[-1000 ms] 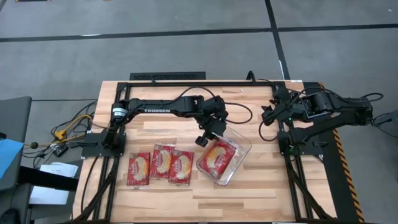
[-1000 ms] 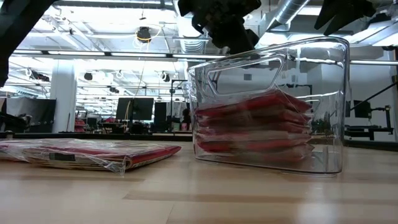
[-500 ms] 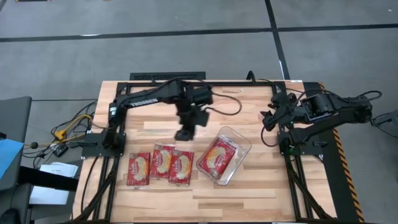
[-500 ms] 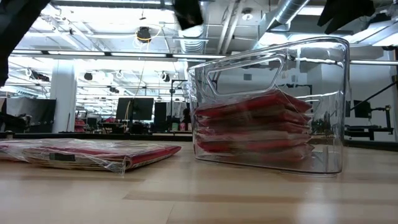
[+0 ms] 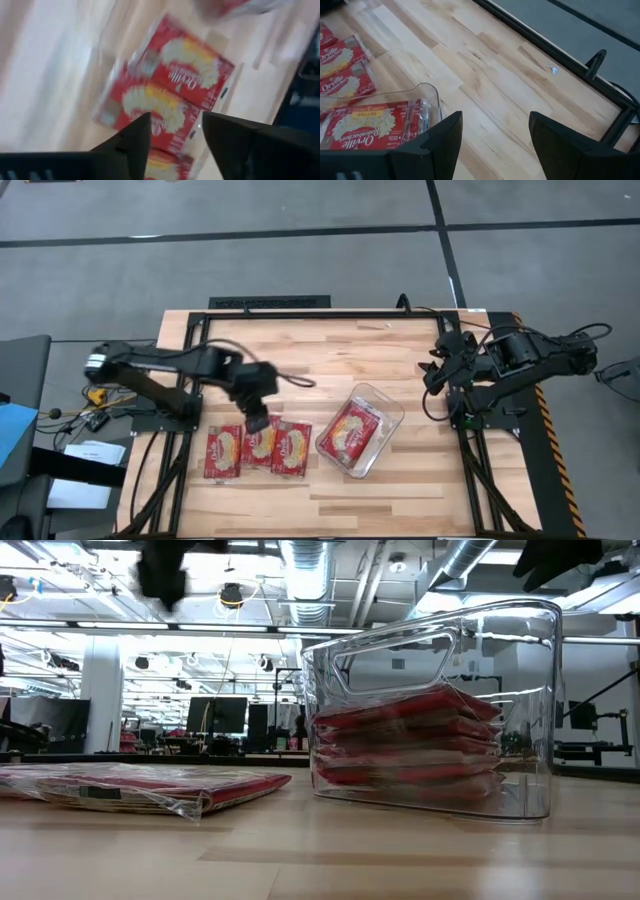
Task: Sort popcorn bags into baskets
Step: Put the left red popcorn packet into the transparent bin
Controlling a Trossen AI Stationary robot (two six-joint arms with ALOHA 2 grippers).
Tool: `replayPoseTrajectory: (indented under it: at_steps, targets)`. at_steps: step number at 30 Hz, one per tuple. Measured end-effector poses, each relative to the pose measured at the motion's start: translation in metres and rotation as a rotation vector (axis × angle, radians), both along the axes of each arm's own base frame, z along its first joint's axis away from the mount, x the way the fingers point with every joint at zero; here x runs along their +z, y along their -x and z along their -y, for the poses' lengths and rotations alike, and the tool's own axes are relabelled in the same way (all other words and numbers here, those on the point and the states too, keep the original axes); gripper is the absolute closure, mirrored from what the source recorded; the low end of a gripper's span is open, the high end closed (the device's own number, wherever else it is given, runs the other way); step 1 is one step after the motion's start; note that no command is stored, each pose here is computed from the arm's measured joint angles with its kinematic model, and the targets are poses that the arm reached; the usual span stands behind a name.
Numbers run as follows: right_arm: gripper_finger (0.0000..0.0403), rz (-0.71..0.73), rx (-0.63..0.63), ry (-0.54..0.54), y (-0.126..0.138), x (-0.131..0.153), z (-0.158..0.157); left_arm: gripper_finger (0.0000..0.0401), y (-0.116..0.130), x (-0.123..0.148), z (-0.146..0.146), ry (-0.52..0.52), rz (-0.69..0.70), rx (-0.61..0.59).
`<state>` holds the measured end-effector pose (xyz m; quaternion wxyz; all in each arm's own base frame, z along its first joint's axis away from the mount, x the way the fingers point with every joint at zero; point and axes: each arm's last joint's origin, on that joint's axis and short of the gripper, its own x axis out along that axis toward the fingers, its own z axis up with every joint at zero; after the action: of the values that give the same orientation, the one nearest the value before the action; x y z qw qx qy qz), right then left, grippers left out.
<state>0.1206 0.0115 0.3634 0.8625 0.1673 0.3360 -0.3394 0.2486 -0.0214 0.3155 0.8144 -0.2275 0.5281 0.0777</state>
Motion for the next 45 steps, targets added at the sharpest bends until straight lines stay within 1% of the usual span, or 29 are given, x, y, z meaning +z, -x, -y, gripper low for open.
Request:
replayPoseTrajectory:
  at_steps: [2,6,9,12,14,17,21,22,27,30,34,38,45]
  targets:
    - [0.0148,0.0,0.0,0.001,0.0,0.0,0.0,0.0211,0.017,-0.019,0.003,0.061,-0.022,0.111]
    - [0.0148,0.001,-0.002,0.002,0.0,0.0,0.0,0.0159,0.052,-0.053,0.007,0.134,-0.158,0.298]
    - [0.0148,0.001,-0.002,0.002,0.0,0.0,0.0,0.0128,0.068,-0.073,0.011,0.158,-0.252,0.411]
    - [0.0148,0.005,-0.003,0.001,0.0,0.0,0.0,0.0112,0.078,-0.089,0.015,0.144,-0.35,0.472]
    - [0.0148,0.004,-0.003,0.001,0.0,0.0,0.0,0.0109,0.081,-0.097,0.019,0.147,-0.388,0.511]
    - [0.0148,0.004,-0.003,0.002,0.0,0.0,0.0,0.011,0.082,-0.105,0.026,0.148,-0.405,0.535]
    - [0.0148,0.005,-0.003,0.002,0.0,0.0,0.0,0.0114,0.088,-0.117,0.034,0.119,-0.44,0.611]
    - [0.0148,0.006,-0.003,0.002,0.0,0.0,0.0,0.0115,0.088,-0.118,0.036,0.125,-0.437,0.625]
    - [0.0148,0.007,-0.004,0.001,0.0,0.0,0.0,0.0116,0.087,-0.121,0.051,0.239,-0.313,0.707]
    - [0.0148,0.007,-0.004,0.001,0.0,0.0,0.0,0.0116,0.093,-0.124,0.059,0.255,-0.339,0.772]
    - [0.0148,0.007,-0.005,0.001,0.0,0.0,0.0,0.0116,0.099,-0.128,0.069,0.27,-0.404,0.823]
    - [0.0148,0.006,-0.005,0.002,0.0,0.0,0.0,0.0116,0.099,-0.131,0.079,0.292,-0.408,0.864]
    - [0.0148,0.001,-0.004,0.003,0.0,0.0,0.0,0.0116,0.104,-0.137,0.089,0.255,-0.435,0.906]
